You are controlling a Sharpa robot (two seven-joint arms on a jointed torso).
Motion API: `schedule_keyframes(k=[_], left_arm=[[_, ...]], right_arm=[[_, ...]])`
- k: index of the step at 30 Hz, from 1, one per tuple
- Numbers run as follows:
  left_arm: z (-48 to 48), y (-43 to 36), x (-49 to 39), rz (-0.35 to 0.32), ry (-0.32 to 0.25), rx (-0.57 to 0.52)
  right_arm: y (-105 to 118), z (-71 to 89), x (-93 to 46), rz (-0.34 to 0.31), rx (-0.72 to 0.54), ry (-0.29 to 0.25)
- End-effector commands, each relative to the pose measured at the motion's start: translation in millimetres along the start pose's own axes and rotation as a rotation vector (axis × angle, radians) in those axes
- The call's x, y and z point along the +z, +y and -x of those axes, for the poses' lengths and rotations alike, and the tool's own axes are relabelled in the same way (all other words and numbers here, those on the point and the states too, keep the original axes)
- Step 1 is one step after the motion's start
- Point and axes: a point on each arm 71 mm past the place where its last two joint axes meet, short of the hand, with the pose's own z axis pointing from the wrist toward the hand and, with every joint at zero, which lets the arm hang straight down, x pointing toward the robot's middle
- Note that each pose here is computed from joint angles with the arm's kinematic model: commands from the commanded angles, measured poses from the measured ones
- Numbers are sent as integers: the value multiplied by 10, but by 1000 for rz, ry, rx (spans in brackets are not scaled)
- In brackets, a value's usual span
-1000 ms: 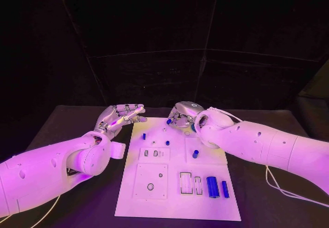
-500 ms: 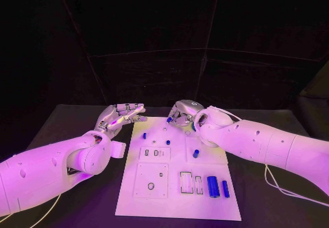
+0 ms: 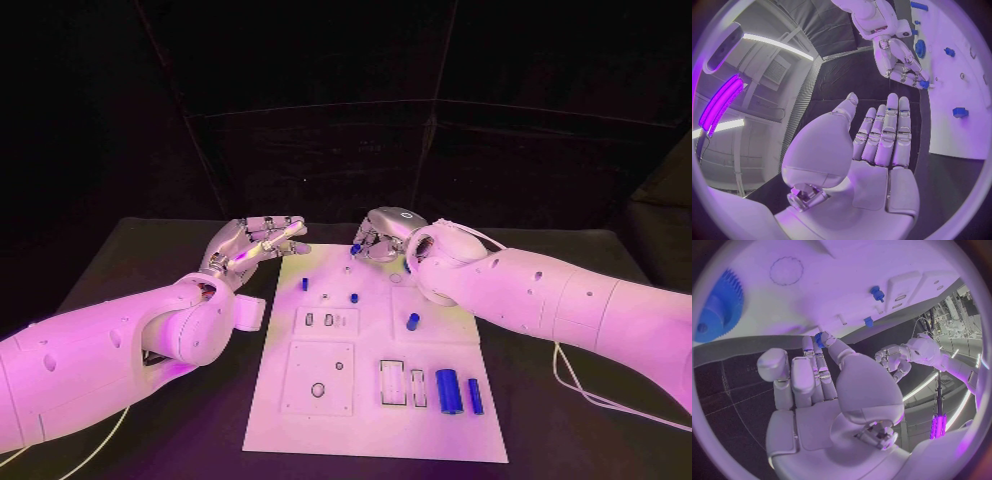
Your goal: Assemble the parts on the task board
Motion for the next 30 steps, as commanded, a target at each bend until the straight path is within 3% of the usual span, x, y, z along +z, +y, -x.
schedule_keyframes(k=[1, 30], left_arm=[[-15, -15, 8, -8, 14, -3], [0, -8, 17, -5, 11, -1]], right_arm=[[6, -35, 1, -2, -12, 31], [6, -20, -18, 7, -11, 20]])
